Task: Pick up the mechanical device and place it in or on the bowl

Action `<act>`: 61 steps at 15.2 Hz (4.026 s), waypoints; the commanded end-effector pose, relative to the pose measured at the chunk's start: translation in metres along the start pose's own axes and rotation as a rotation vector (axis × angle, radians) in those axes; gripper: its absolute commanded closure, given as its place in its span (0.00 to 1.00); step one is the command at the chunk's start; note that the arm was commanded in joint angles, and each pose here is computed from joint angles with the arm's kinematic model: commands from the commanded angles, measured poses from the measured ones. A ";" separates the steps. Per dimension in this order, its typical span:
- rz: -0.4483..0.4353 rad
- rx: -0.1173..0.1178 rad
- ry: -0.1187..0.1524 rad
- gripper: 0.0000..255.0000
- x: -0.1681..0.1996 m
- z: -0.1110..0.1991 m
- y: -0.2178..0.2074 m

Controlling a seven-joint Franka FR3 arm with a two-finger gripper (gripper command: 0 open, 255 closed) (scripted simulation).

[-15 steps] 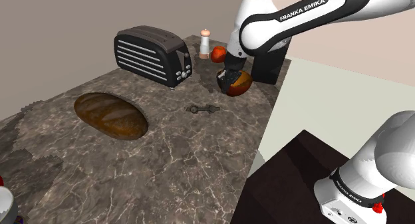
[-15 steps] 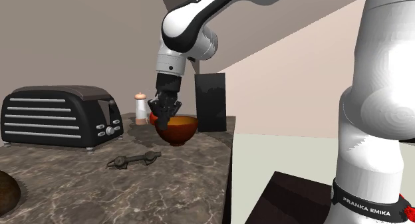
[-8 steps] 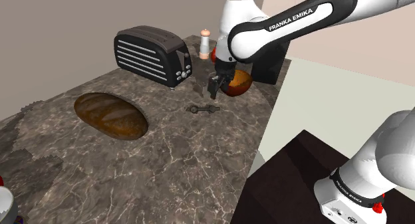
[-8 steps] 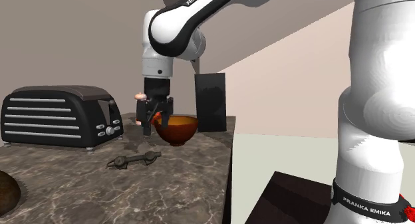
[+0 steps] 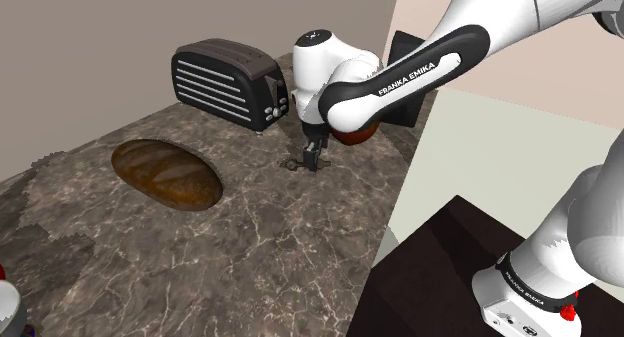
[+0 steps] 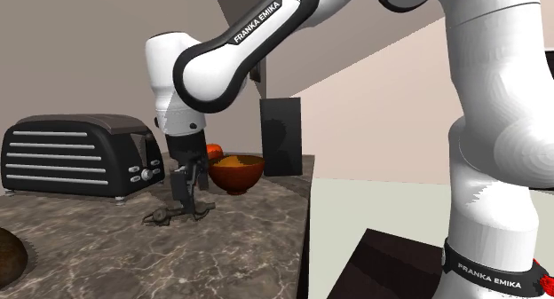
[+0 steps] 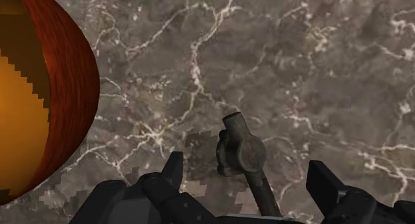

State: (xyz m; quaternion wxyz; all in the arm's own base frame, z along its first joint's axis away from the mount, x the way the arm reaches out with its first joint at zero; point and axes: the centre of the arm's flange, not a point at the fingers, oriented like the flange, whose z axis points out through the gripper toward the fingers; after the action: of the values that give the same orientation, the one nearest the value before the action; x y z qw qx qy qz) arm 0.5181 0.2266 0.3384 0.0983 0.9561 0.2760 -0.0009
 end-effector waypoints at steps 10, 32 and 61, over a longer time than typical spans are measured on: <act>-0.003 -0.002 0.000 0.00 0.001 0.018 0.000; -0.003 -0.002 0.000 1.00 -0.002 -0.044 0.012; -0.003 -0.002 0.000 1.00 -0.050 -0.136 0.129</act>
State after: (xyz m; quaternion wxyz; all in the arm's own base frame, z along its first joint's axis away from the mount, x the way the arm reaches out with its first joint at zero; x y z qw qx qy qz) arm 0.5336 0.1318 0.4974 0.0993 0.9559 0.2764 -0.0010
